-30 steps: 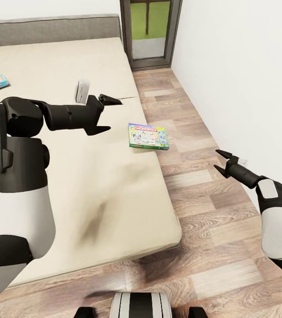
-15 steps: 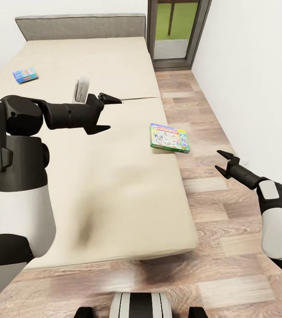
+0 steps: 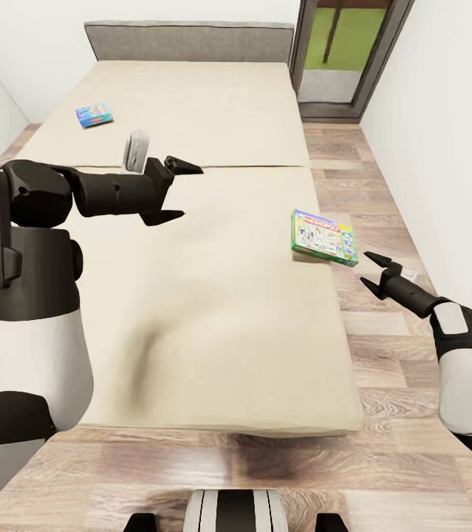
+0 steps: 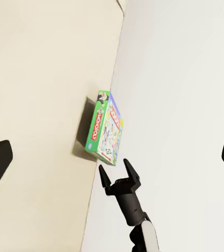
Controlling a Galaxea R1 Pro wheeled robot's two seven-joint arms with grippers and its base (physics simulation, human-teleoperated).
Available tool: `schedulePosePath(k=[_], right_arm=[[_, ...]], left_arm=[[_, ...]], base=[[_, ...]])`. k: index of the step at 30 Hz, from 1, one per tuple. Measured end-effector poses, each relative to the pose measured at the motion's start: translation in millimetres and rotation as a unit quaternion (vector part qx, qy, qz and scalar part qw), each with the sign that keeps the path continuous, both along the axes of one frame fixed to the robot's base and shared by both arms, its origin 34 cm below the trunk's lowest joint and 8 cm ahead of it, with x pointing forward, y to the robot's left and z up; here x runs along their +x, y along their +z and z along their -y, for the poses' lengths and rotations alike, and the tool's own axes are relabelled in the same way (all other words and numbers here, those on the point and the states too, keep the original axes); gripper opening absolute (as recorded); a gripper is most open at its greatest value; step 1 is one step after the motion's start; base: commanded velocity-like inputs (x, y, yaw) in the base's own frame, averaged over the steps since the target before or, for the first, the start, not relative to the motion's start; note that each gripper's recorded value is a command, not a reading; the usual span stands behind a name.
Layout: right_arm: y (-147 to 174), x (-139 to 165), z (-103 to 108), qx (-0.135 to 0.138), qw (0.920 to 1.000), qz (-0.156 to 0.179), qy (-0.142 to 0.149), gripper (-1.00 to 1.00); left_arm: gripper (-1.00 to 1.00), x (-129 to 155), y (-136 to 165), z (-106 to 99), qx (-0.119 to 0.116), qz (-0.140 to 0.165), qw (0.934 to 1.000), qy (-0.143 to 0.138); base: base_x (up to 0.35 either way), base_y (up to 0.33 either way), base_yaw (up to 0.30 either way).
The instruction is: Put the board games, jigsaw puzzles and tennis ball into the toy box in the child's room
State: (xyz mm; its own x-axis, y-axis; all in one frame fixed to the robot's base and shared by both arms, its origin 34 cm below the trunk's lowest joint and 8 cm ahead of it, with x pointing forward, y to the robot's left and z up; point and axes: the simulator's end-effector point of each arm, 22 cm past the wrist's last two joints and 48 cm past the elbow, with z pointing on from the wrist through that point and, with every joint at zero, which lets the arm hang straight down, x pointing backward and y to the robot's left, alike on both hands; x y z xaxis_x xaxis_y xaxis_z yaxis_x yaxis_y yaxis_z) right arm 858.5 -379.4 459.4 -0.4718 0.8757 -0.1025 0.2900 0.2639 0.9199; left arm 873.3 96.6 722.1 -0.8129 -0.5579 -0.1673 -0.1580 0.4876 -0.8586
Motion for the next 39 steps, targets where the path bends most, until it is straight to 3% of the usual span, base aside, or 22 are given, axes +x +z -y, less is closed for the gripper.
schedulePosePath(k=[8, 19, 39], right_arm=[[1, 0, 3, -0.002, 1.0000, 0.002, -0.001, 1.00], [6, -2, 22, -0.014, 0.9999, 0.003, -0.008, 1.00], [11, -3, 41, -0.027, 0.9995, 0.004, -0.015, 1.00]], left_arm=[[1.00, -2, -6, 0, 0.007, -0.003, 1.0000, 0.001], [1.00, -7, -16, 11, 0.034, -0.005, 0.9993, -0.013], [1.00, -8, -19, 14, 0.041, -0.006, 0.9990, -0.015]], base=[[0.000, 0.000, 0.095], [0.000, -0.009, 0.025], [0.000, -0.075, 0.003]])
